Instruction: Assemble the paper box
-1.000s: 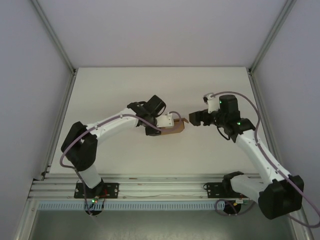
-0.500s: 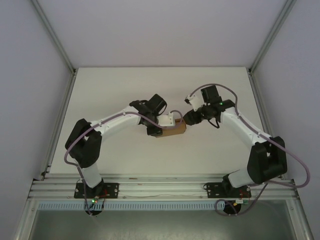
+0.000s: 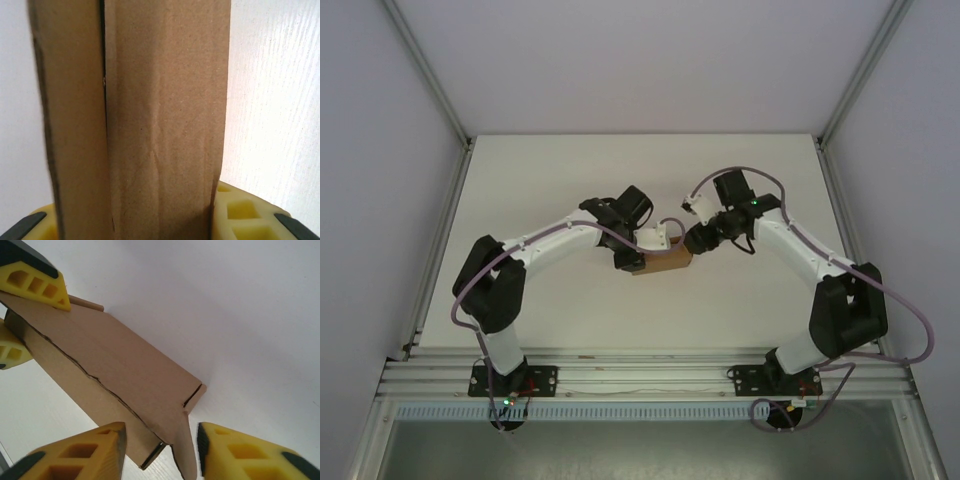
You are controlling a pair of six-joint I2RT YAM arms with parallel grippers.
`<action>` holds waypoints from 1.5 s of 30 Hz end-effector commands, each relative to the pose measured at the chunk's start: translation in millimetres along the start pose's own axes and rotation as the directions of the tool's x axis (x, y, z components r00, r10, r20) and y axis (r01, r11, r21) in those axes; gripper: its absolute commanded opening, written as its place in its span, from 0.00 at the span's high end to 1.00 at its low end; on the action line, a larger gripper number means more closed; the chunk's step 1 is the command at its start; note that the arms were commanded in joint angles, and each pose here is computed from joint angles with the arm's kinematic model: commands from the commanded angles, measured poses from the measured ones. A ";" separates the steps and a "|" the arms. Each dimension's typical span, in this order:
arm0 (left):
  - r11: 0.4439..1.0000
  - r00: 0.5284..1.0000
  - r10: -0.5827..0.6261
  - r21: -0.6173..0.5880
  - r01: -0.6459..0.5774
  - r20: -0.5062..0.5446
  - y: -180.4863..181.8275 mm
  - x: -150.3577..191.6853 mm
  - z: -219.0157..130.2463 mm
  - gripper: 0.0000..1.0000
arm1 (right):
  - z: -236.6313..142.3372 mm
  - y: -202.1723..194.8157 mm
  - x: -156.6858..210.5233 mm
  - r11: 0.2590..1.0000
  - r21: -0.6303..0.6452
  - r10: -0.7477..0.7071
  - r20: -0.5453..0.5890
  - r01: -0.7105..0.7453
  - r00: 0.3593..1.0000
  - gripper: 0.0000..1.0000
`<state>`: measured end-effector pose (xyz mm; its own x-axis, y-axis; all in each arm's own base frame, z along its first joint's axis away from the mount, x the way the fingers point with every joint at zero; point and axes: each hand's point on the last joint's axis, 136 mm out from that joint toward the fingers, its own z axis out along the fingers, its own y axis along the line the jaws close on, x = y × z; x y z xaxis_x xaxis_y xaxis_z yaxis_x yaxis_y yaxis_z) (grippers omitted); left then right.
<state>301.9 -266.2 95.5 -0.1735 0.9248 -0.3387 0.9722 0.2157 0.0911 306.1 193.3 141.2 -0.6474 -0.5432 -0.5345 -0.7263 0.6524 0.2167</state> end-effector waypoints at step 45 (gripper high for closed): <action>0.997 0.996 -0.073 -0.033 0.072 -0.056 6.0 17.1 10.2 0.66 | 19.2 -29.6 39.2 0.918 0.283 0.252 0.130 -0.279 0.959 1.00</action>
<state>310.2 -270.3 96.0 -0.2156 0.9036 -0.3701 0.9582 0.2687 0.0978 314.1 184.3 131.9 -0.7652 -0.2029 -0.6109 -0.4316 0.8659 0.2530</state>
